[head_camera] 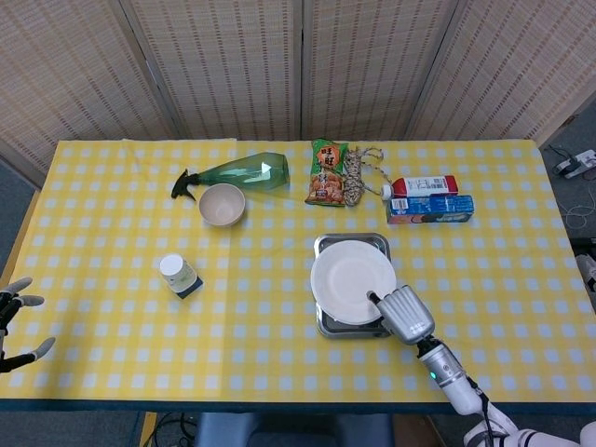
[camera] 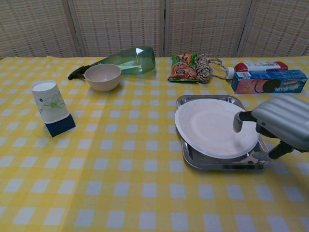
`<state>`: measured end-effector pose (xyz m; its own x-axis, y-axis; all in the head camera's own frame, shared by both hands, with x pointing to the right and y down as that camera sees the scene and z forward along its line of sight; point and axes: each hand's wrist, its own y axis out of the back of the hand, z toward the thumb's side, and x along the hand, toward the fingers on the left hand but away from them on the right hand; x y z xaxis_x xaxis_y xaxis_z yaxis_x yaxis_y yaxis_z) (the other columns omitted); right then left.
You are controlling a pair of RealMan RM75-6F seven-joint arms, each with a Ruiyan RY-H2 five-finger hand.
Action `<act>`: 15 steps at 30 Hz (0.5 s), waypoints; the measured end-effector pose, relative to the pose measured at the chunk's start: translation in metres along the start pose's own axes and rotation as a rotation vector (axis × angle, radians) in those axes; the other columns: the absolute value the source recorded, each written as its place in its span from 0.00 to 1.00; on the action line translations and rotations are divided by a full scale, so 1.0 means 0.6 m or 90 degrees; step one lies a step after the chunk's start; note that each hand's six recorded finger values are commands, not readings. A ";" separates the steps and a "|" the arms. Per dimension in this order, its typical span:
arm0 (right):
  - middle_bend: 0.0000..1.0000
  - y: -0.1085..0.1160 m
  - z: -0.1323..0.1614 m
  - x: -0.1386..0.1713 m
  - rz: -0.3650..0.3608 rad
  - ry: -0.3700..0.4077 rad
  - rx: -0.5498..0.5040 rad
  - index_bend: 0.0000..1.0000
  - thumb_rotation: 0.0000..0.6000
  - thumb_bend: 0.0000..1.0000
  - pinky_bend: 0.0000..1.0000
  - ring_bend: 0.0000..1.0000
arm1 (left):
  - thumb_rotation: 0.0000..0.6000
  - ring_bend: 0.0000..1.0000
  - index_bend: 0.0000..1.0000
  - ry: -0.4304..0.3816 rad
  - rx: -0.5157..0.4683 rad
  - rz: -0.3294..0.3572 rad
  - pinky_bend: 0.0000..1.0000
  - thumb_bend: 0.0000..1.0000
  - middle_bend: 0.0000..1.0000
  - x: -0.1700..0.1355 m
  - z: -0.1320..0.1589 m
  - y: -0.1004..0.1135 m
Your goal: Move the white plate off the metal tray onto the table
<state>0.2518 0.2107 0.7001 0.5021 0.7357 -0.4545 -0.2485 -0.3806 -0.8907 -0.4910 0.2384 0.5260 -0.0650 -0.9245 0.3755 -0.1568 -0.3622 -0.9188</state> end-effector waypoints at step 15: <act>1.00 -0.014 0.004 -0.024 0.018 0.007 0.004 0.41 1.00 0.00 1.00 1.00 | 1.00 0.26 0.45 0.027 0.013 0.005 0.56 0.00 0.20 0.003 -0.017 0.007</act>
<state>0.2449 0.2049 0.7142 0.5040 0.7184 -0.4795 -0.2683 -0.3975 -0.8775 -0.5020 0.2365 0.5237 -0.1084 -0.9219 0.3720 -0.1353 -0.3570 -0.9242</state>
